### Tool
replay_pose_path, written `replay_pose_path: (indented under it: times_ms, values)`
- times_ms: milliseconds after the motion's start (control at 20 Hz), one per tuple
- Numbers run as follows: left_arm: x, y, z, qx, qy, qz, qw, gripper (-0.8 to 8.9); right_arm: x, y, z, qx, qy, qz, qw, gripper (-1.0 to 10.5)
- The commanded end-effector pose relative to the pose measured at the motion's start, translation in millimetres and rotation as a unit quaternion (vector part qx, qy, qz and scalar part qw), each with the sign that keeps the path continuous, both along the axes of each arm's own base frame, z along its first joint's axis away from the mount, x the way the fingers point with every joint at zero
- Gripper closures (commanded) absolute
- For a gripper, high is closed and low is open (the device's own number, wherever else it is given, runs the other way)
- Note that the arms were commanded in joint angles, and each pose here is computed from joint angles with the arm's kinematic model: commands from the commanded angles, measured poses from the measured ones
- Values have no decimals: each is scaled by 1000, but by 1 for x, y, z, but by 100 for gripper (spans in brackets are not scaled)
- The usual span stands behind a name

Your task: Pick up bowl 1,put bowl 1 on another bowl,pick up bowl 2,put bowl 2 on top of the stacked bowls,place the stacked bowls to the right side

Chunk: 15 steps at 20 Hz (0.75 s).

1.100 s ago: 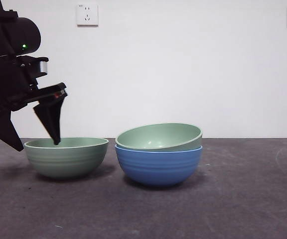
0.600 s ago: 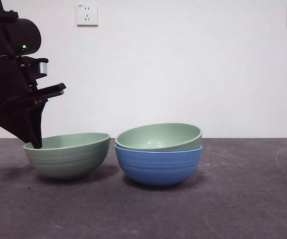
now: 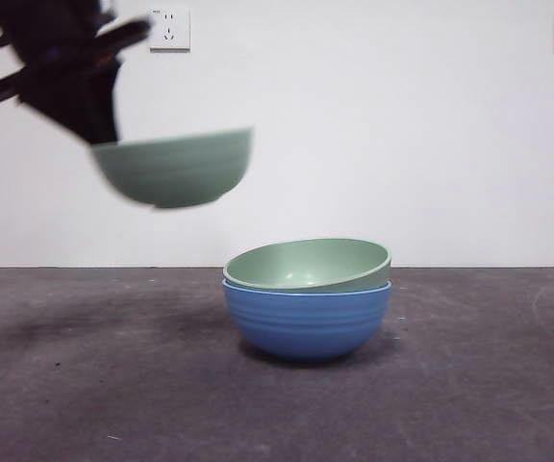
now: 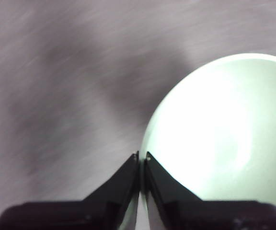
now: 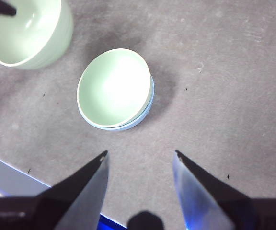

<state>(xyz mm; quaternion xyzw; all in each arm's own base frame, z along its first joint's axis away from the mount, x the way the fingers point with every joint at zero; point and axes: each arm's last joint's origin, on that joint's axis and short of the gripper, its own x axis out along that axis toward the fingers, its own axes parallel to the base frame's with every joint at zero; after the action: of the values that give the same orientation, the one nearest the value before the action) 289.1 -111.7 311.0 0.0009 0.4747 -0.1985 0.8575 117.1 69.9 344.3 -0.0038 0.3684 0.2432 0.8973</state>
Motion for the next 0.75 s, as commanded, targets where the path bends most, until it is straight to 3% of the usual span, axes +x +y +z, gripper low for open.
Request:
replay_pose_path:
  times_ms: [50,350,750]
  values:
    - [-6,-26,1,14,-14,-32,999,822,0,0,-1,1,3,-4,1000,725]
    - [-5,-76,-21,19,-24,-62,998,822,-1,-1,-2,-3,12,-2,1000,725]
    - [15,-102,-71,36,26,-63,997,822,-3,-2,-4,-12,25,-1,1000,725]
